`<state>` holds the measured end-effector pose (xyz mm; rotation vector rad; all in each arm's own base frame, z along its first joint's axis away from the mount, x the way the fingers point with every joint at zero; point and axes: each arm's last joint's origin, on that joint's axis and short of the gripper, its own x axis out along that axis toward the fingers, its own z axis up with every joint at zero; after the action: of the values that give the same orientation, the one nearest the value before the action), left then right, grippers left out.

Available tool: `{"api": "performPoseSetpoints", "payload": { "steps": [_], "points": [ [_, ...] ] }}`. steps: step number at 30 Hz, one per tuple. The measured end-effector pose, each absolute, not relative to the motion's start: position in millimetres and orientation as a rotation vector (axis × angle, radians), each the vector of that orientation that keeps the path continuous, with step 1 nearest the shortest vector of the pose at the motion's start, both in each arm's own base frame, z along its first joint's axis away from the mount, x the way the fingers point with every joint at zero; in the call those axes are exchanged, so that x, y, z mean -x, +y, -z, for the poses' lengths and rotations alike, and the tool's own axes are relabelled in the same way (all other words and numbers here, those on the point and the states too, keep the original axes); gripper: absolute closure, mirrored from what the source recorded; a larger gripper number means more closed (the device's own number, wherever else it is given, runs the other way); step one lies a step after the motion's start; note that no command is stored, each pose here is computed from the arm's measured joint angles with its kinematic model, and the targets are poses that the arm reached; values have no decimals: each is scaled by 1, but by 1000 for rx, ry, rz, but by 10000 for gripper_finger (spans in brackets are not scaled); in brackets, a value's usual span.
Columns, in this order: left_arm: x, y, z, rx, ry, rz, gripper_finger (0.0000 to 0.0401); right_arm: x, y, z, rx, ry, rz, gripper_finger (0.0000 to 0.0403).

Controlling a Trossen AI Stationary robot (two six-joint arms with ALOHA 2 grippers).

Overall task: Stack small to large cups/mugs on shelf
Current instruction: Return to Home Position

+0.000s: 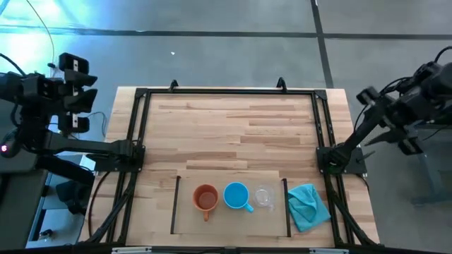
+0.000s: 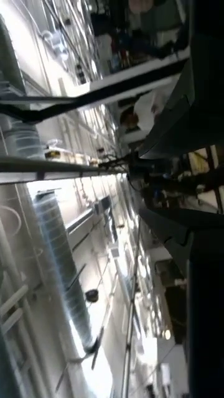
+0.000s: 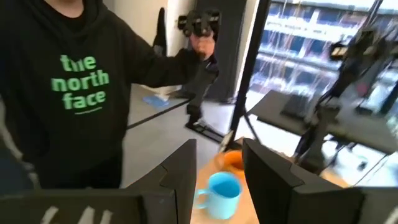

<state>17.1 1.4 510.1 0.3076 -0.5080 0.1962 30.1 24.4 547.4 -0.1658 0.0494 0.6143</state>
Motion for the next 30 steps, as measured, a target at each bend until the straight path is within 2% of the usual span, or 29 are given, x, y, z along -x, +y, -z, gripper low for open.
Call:
{"api": "performPoseSetpoints", "payload": {
  "steps": [9, 15, 21, 30],
  "points": [
    [-19, 0, -507, -227, -486, -100, 277, -27, 24, -514, -2, 102, -665, 281],
    [-22, 0, -503, -150, -437, -80, 277, -17, 12, -487, -71, 26, -711, 281],
    [-23, -2, -501, -94, -414, 37, 277, -5, -1, -462, -98, -26, -743, 281],
    [-35, -1, -491, 25, -303, 83, 277, 2, -8, -420, -110, -36, -763, 281]
  ]
}}
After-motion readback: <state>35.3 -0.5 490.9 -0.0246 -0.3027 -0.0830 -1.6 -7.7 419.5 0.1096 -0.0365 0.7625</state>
